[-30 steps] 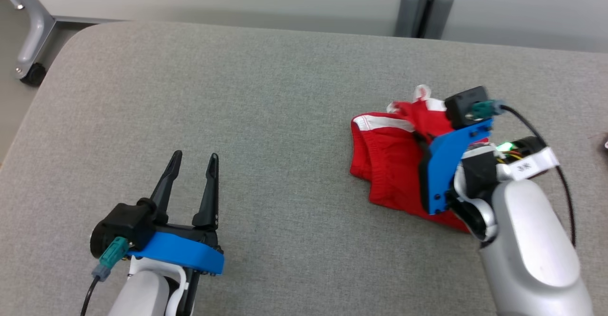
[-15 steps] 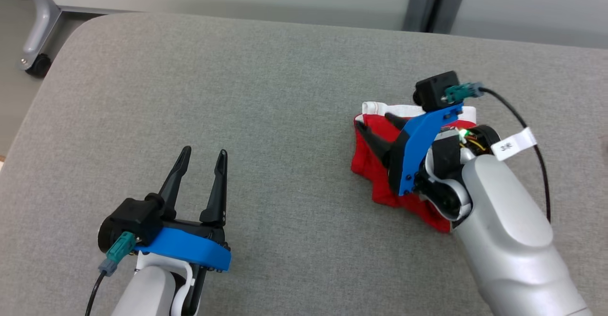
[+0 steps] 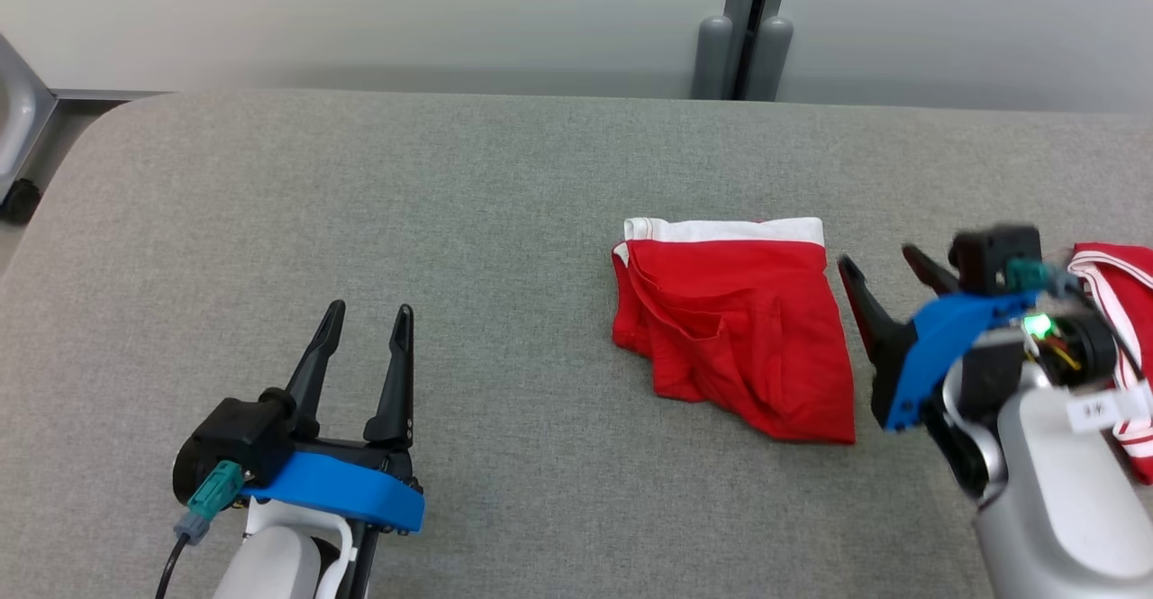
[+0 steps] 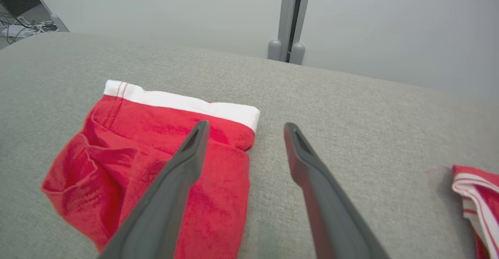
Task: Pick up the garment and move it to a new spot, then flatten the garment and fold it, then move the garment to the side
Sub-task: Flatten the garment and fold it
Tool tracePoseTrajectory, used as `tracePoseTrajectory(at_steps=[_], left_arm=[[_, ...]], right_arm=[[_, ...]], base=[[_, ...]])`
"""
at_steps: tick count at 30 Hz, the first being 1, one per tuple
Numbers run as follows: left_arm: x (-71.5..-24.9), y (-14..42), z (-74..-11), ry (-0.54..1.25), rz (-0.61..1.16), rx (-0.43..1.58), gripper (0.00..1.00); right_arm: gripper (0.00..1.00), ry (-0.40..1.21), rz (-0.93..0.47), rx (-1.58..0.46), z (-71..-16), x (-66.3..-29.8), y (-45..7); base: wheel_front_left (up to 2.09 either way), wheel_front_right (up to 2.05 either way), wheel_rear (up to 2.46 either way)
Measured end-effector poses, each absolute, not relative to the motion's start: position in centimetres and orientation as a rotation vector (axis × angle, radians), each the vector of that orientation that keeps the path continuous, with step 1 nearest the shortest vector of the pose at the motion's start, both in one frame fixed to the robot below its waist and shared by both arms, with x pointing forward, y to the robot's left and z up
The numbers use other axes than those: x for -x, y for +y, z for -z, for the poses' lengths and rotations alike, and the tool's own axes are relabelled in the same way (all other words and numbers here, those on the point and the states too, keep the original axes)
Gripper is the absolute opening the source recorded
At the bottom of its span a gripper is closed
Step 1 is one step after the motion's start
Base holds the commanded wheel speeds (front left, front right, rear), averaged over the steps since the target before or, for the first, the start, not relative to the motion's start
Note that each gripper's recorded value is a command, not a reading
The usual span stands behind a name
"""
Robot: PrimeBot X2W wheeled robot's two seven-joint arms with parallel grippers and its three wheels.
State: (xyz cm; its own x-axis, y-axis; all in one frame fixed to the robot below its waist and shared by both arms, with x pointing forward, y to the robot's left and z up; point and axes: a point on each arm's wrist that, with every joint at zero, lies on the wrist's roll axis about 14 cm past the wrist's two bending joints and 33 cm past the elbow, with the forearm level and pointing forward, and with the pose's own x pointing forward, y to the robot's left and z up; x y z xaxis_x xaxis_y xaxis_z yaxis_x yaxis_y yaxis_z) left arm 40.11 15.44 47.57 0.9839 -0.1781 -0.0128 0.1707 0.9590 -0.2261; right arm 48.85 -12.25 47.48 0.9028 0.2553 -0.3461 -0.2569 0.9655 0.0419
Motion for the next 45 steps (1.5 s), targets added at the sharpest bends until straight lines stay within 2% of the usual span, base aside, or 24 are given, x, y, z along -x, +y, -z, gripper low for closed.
tracePoseTrajectory(at_steps=[2,3,4,5,13,17,21,25,26,27,28,32,36,41,45], left_arm=[[-40.2,15.3,-47.6,0.033,0.181,0.227,1.00],[-40.2,15.3,-47.5,0.034,0.182,0.227,1.00],[-40.3,15.3,-47.4,0.036,0.183,0.226,1.00],[-40.3,15.3,-47.4,0.038,0.184,0.225,1.00],[-40.4,15.4,-47.1,0.048,0.189,0.214,1.00],[-40.4,15.4,-47.3,0.042,0.191,0.211,1.00],[-40.2,15.4,-47.3,0.041,0.190,0.214,1.00],[-40.3,15.3,-47.6,0.033,0.191,0.218,1.00],[-40.3,15.3,-47.6,0.033,0.191,0.219,1.00],[-40.2,15.2,-47.5,0.036,0.191,0.220,1.00],[-40.1,15.3,-47.4,0.038,0.189,0.222,1.00],[-39.9,15.5,-47.6,0.031,0.173,0.236,1.00],[-39.3,15.6,-47.6,0.032,0.162,0.240,1.00],[-38.8,15.5,-47.7,0.028,0.162,0.240,1.00],[-38.1,15.0,-47.6,0.033,0.165,0.236,1.00]], right_arm=[[1.00,0.383,-0.245,0.032,-45.9,-47.9,-13.2],[0.72,0.394,-0.243,0.046,-45.2,-47.4,-13.3],[0.15,0.400,-0.246,0.061,-44.6,-47.1,-13.3],[0.00,0.405,-0.256,0.077,-44.2,-46.8,-13.0],[0.00,0.503,-0.427,0.080,-41.0,-43.8,-6.8],[0.00,0.473,-0.555,0.011,-42.2,-42.1,-2.3],[0.00,0.486,-0.694,-0.040,-42.5,-38.5,1.8],[0.01,0.468,-0.750,-0.112,-43.7,-36.6,3.5],[0.42,0.432,-0.741,-0.135,-44.6,-36.8,3.4],[0.91,0.389,-0.720,-0.153,-45.6,-37.4,2.9],[1.00,0.339,-0.683,-0.173,-46.7,-38.2,1.9],[1.00,0.176,-0.491,-0.199,-49.8,-40.5,-3.9],[1.00,0.061,-0.323,-0.166,-52.2,-40.7,-9.6],[1.00,0.024,-0.145,-0.104,-52.8,-39.4,-15.7],[1.00,0.015,-0.079,-0.076,-52.8,-38.5,-18.1]], base=[[0.00,0.00,0.00],[0.00,0.00,0.00],[0.00,0.00,0.00],[0.00,0.00,0.00],[0.00,0.00,0.00],[0.00,0.00,0.00],[0.00,0.00,0.00],[0.00,0.00,0.00],[0.00,0.00,0.00],[0.00,0.00,0.00],[0.00,0.00,0.00],[0.00,0.00,0.00],[0.00,0.00,0.00],[0.00,0.00,0.00],[0.00,0.00,0.00]])
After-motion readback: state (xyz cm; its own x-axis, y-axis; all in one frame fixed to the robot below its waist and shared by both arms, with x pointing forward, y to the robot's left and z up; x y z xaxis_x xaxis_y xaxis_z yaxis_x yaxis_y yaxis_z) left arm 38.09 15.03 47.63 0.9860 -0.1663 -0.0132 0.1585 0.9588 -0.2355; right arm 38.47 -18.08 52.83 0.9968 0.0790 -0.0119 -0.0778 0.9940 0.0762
